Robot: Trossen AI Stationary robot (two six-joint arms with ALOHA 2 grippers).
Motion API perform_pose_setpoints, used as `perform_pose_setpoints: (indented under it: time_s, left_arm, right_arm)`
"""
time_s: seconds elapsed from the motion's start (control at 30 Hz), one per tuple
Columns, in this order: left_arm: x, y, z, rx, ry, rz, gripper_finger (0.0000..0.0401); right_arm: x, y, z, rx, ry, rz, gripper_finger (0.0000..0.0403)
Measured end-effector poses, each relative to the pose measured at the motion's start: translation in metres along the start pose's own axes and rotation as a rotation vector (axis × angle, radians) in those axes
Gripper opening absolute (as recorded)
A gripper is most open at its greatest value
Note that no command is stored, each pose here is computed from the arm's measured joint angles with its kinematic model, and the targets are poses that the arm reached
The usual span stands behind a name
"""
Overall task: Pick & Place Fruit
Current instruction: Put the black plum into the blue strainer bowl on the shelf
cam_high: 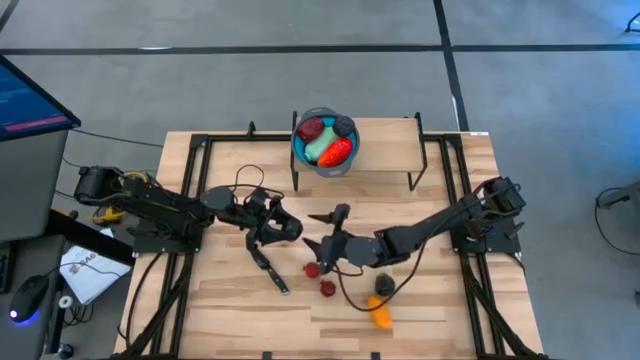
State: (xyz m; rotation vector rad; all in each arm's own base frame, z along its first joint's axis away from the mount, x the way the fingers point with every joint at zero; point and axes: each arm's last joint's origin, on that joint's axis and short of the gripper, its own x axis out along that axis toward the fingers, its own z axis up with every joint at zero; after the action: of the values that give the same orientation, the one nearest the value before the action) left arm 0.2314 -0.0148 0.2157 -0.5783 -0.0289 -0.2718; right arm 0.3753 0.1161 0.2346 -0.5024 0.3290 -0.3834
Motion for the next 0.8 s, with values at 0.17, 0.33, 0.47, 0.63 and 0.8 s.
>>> perform_pose_setpoints:
  time_s: [0.17, 0.33, 0.47, 0.63, 0.8]
  left_arm:
    - [0.000, 0.000, 0.000, 0.003, -0.001, 0.000, 0.0265]
    - [0.000, 0.000, 0.000, 0.003, -0.001, 0.000, 0.0265]
    - [0.000, 0.000, 0.000, 0.003, -0.002, 0.002, 0.0263]
    - [0.000, 0.000, 0.000, 0.003, -0.008, 0.011, 0.0265]
    - [0.000, 0.001, 0.001, 0.003, -0.020, 0.028, 0.0266]
  right_arm:
    - [0.000, -0.001, 0.003, -0.065, -0.021, -0.004, 0.0305]
    - [0.001, -0.001, 0.002, -0.110, -0.021, -0.005, 0.0338]
    - [0.003, -0.003, 0.005, -0.091, -0.059, 0.026, 0.0364]
    - [0.003, -0.005, 0.009, -0.135, -0.098, 0.020, 0.0373]
    - [0.003, -0.008, 0.014, -0.183, -0.147, -0.010, 0.0364]
